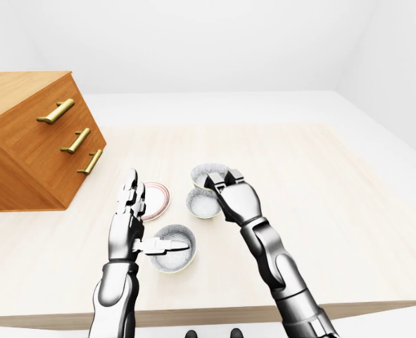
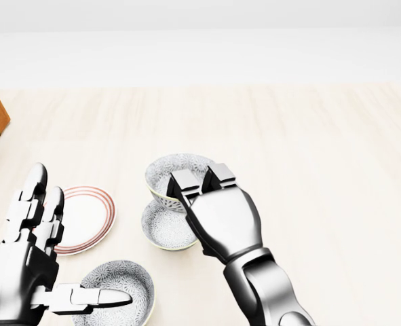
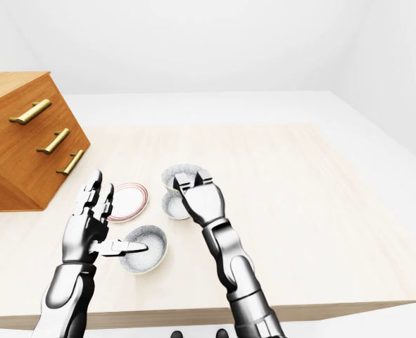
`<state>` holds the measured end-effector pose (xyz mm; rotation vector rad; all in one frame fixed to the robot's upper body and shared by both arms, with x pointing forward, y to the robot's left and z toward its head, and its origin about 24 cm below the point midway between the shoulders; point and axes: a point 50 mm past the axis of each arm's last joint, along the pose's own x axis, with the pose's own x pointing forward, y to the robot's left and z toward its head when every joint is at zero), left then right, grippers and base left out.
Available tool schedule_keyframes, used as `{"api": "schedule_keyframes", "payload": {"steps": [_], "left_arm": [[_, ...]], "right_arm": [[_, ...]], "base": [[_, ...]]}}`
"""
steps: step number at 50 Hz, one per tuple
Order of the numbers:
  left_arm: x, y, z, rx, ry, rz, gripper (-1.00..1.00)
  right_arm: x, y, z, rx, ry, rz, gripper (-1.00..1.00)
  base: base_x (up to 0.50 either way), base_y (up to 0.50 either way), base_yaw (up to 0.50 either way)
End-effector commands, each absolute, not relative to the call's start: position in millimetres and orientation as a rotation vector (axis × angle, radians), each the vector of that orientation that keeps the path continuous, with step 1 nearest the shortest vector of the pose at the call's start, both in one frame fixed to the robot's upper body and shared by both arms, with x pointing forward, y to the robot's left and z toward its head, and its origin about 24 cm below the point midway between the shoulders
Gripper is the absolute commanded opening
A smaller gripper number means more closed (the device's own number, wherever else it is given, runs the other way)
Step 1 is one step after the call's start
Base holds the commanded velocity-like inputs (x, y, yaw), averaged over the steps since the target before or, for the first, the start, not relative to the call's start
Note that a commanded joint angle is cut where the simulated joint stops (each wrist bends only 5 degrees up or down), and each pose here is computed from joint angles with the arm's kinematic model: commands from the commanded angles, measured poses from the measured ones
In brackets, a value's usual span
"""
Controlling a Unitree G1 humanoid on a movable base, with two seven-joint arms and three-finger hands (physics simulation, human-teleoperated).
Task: Stack the bowl at the front on the bowl in the middle.
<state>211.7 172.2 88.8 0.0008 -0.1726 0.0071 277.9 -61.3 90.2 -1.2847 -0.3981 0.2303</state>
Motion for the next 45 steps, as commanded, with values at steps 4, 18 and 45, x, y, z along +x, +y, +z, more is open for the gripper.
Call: {"api": "schedule_keyframes", "payload": {"steps": [4, 18, 45], "left_arm": [[212, 172, 88, 0.004, -0.172, 0.004, 1.00], [212, 173, 88, 0.001, -0.173, 0.005, 1.00], [210, 175, 88, 0.004, -0.177, 0.005, 1.00]], "right_arm": [[273, -50, 77, -1.368, -0.469, 0.177, -1.00], [275, -40, 57, -1.381, -0.491, 0.182, -1.00], [283, -34, 34, -1.408, -0.472, 0.211, -1.00]], "base": [[0.00, 0.00, 0.00], [0.00, 0.00, 0.00], [0.00, 0.00, 0.00]]}}
